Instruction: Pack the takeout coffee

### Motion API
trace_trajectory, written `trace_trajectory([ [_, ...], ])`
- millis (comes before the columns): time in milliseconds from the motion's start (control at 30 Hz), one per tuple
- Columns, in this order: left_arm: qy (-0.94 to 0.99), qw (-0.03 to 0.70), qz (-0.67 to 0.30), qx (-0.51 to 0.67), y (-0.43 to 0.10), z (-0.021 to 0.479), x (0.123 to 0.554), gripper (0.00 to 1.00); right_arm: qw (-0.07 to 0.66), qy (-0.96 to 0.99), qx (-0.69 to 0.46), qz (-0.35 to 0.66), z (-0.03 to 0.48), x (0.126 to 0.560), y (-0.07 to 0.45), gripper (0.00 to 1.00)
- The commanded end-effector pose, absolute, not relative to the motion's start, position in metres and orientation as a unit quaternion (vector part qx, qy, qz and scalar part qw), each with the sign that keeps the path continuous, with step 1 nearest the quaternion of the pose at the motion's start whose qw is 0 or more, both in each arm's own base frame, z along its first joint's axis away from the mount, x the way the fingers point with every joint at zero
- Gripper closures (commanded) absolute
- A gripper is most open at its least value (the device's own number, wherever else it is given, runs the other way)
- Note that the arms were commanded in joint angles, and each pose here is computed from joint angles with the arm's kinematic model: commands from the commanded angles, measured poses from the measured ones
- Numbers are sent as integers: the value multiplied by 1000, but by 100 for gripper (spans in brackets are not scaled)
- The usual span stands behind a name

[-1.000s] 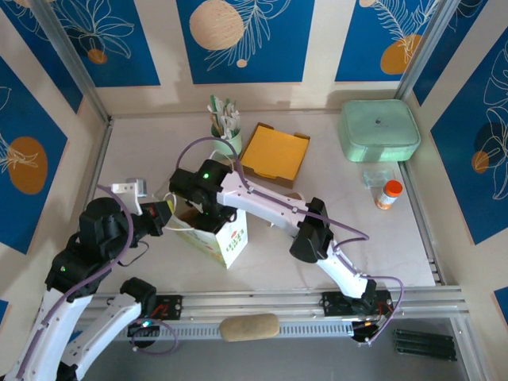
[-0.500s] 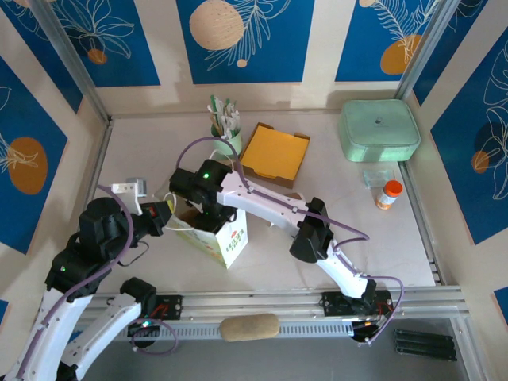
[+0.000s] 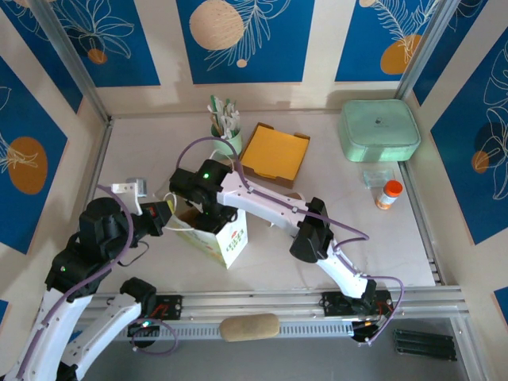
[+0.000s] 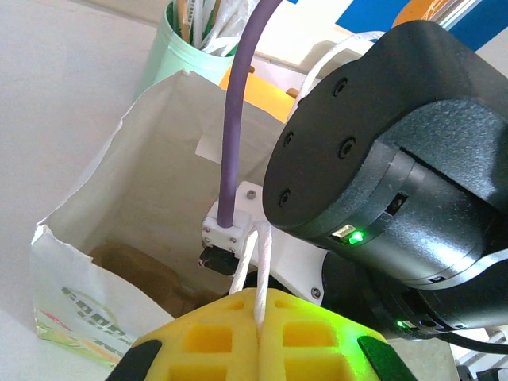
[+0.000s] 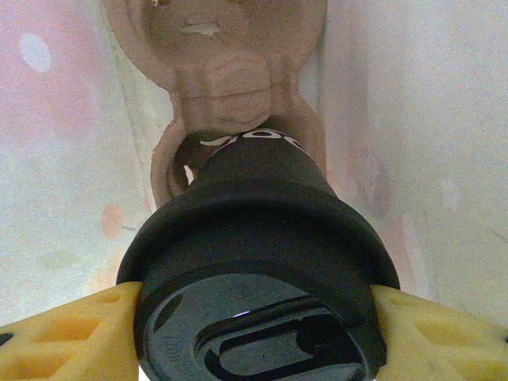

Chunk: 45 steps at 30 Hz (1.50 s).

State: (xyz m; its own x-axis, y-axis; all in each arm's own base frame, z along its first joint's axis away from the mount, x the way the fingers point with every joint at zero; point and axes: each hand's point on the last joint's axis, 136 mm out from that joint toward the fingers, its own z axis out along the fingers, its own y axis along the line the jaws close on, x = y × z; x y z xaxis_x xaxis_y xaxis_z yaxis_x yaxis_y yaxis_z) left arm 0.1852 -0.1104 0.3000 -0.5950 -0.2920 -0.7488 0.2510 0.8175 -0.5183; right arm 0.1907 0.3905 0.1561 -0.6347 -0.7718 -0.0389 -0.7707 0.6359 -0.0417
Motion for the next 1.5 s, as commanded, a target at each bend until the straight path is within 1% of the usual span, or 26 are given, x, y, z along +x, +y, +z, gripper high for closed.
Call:
trace_trajectory([
  [0, 840, 453, -299, -19, -109, 299, 188, 100, -1, 906, -423, 2, 151, 180, 390, 51],
  [833, 839, 453, -301, -19, -109, 300, 187, 100, -1, 905, -426, 14, 154, 178, 394, 51],
  [1467, 840, 452, -300, -19, -109, 298, 187, 100, -15, 902, -426, 65, 166, 175, 399, 51],
])
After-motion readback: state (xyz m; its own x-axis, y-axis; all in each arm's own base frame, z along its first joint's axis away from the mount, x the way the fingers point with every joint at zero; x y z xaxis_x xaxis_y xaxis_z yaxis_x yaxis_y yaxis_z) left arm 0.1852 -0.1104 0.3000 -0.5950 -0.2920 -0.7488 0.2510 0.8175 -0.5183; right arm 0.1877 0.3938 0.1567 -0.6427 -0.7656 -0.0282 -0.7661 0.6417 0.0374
